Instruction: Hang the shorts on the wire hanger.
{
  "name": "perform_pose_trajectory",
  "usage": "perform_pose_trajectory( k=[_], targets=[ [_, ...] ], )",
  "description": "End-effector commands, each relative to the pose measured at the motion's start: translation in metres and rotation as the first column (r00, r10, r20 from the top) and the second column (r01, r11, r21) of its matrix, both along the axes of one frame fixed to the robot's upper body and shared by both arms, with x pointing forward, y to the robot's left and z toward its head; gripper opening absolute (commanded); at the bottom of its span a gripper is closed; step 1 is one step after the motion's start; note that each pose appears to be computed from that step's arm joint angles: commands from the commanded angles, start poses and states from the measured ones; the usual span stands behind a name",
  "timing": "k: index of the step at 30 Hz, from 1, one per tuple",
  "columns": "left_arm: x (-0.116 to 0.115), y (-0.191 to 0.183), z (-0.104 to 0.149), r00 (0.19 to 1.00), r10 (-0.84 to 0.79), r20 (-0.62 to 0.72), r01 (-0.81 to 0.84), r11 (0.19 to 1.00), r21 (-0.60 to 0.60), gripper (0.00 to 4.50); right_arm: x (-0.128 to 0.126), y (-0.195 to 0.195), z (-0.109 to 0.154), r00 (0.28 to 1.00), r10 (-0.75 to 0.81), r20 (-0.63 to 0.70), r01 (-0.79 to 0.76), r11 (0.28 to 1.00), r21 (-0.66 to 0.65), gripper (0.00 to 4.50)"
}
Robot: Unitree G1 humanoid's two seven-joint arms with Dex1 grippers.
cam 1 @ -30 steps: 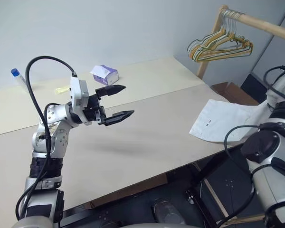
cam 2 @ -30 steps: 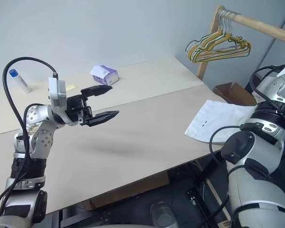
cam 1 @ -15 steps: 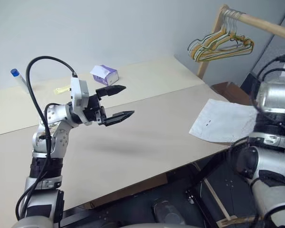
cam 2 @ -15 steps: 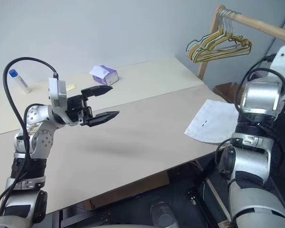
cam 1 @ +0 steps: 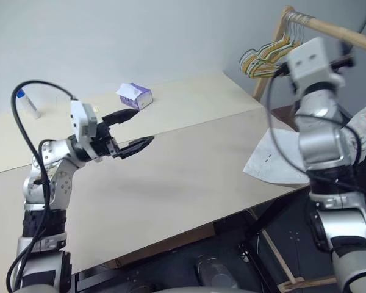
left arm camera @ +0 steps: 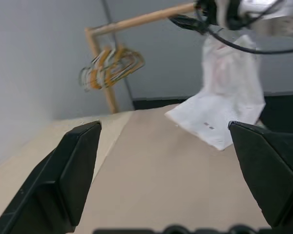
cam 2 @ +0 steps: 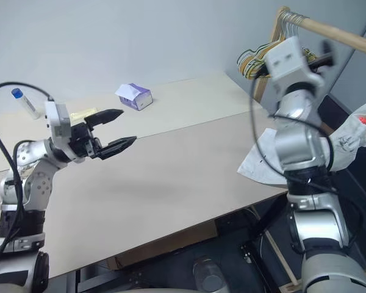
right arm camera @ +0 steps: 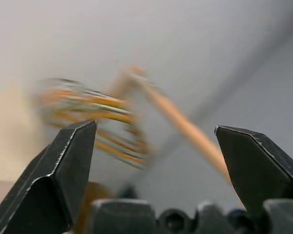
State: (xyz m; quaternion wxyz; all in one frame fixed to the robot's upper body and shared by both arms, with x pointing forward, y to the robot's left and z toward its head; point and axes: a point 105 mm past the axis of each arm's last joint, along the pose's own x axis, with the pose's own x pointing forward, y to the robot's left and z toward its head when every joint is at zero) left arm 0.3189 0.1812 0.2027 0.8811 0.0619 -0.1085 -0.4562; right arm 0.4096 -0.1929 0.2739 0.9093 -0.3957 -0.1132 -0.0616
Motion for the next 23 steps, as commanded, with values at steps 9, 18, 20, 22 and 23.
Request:
perform_pose_trajectory(
  k=[9,18,20,22,23],
  targets=[
    [-0.036,0.023,-0.009,0.985,0.170,-0.017,-0.169,0.984,0.050,4.50,-0.045,0.102,-0.068,0.725,0.583,-0.366,-0.656,0.747,-0.111,4.48],
    [-0.046,0.018,-0.025,0.978,0.205,-0.046,-0.203,0.978,0.053,4.50,-0.047,0.109,-0.096,0.668,0.579,-0.468,-0.700,0.702,-0.129,4.48],
    [-0.046,0.017,-0.026,0.977,0.206,-0.048,-0.203,0.978,0.053,4.50,-0.046,0.109,-0.099,0.670,0.573,-0.473,-0.698,0.703,-0.137,4.48],
    [-0.046,0.016,-0.028,0.979,0.191,-0.064,-0.188,0.981,0.054,4.50,-0.047,0.109,-0.101,0.668,0.571,-0.477,-0.698,0.703,-0.137,4.48],
    [-0.046,0.015,-0.029,0.980,0.187,-0.067,-0.184,0.981,0.055,4.50,-0.047,0.109,-0.102,0.669,0.570,-0.478,-0.698,0.702,-0.139,4.48]
  ],
)
